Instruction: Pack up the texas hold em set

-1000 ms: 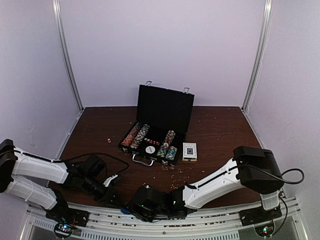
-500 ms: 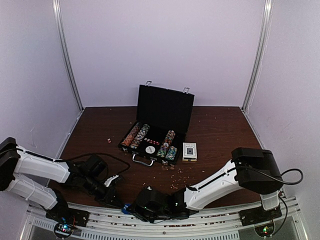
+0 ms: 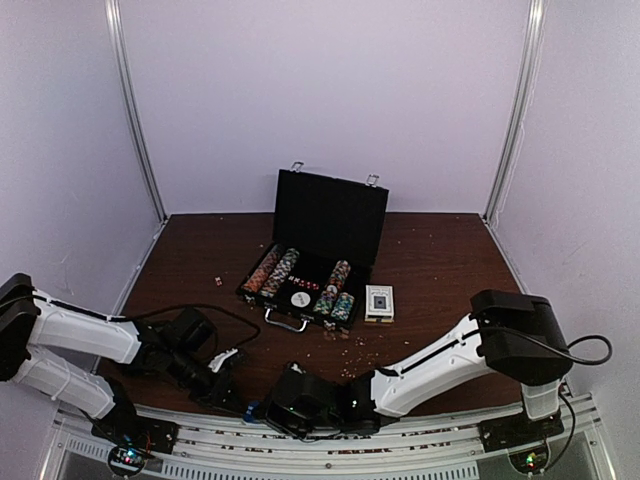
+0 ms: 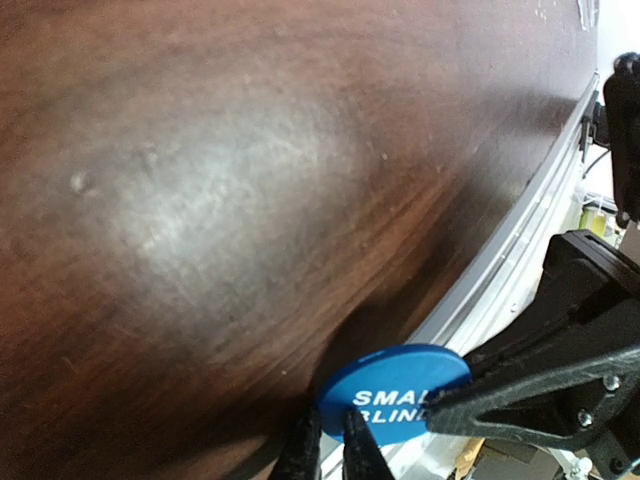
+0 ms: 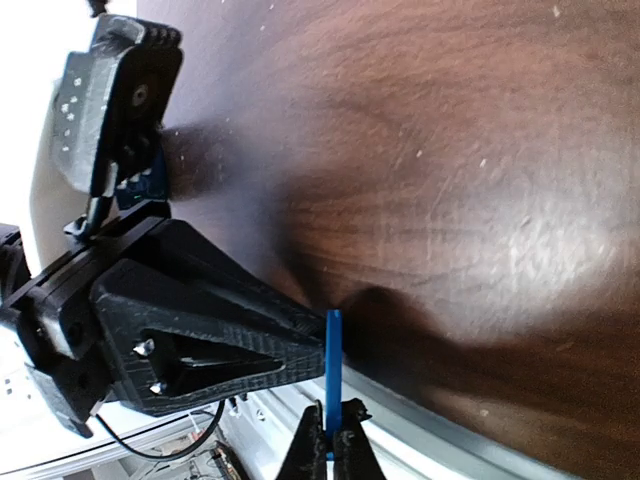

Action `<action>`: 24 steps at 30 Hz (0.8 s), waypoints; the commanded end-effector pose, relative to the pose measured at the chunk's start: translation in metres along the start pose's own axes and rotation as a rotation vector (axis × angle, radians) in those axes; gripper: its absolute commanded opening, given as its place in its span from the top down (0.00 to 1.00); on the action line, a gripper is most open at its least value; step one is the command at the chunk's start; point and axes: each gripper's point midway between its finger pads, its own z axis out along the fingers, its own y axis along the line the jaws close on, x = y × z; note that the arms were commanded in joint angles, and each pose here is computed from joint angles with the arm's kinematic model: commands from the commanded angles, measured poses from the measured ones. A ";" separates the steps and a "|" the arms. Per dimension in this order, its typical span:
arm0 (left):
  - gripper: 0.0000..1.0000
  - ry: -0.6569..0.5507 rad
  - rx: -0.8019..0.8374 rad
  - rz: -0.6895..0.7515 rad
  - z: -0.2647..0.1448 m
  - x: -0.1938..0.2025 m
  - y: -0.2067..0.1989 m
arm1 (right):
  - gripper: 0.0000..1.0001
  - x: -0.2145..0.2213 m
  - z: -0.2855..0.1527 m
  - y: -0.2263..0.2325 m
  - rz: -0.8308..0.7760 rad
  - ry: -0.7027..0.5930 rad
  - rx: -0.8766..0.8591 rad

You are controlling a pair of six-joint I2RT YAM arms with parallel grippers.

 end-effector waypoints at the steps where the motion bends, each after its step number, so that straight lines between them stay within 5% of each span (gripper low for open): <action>1: 0.89 -0.053 -0.039 0.033 -0.002 -0.012 -0.002 | 1.00 -0.020 0.000 0.023 -0.015 -0.066 -0.061; 15: 0.59 -0.434 -0.194 0.106 -0.071 -0.094 -0.040 | 1.00 -0.089 -0.077 0.012 -0.152 -0.244 0.242; 24: 0.19 -0.699 -0.287 0.057 -0.144 -0.168 -0.035 | 1.00 -0.224 -0.122 0.030 -0.221 -0.342 0.344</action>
